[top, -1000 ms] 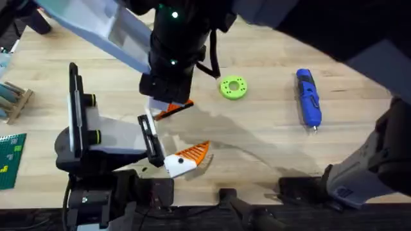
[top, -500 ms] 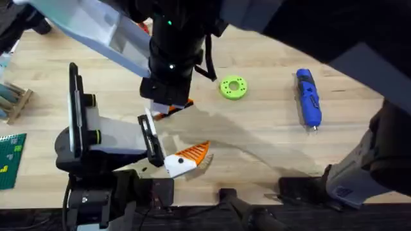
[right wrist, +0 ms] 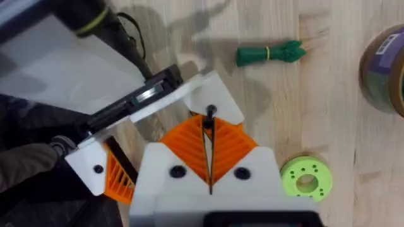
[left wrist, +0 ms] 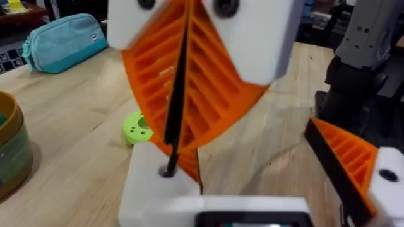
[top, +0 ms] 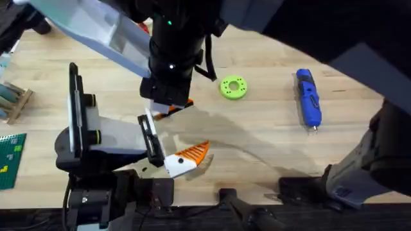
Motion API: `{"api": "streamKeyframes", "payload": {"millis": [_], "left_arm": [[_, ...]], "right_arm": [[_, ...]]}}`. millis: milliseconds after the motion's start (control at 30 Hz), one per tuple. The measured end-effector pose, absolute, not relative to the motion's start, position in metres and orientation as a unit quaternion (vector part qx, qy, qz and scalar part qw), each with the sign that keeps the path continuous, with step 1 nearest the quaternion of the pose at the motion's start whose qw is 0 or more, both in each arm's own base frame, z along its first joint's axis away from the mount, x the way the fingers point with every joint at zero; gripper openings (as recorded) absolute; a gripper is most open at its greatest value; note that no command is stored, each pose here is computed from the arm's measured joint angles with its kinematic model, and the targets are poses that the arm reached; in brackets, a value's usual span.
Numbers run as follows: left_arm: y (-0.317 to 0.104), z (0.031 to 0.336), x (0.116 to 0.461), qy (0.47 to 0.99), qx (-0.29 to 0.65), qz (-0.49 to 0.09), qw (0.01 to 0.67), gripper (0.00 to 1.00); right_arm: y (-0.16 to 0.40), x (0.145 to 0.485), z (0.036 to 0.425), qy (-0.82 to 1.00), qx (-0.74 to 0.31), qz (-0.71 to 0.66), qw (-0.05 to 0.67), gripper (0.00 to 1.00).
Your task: Pick up the gripper from the table and insert it into the empty holder that is missing its gripper. Then pick up a screw, insert it into the mounting hole, and use the screwdriver to tighten it. Finally, clean up the table by picking up the vegetable and placing it into the bucket.
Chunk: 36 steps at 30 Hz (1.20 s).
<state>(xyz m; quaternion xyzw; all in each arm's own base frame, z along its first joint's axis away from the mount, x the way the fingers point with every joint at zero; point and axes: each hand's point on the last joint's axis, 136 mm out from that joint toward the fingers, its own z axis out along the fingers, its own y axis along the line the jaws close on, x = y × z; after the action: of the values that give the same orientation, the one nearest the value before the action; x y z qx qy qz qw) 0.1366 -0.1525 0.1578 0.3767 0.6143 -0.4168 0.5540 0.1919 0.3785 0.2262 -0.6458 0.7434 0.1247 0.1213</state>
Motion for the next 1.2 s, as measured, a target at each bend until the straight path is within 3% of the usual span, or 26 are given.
{"api": "streamKeyframes", "payload": {"millis": [1200], "left_arm": [[-0.1527, 0.1579, 0.1361, 0.615, 0.375, -0.42, 0.552, 0.985]], "right_arm": [[0.3827, 0.1937, 0.2184, 0.744, -0.646, 0.124, 0.115, 0.005]]}}
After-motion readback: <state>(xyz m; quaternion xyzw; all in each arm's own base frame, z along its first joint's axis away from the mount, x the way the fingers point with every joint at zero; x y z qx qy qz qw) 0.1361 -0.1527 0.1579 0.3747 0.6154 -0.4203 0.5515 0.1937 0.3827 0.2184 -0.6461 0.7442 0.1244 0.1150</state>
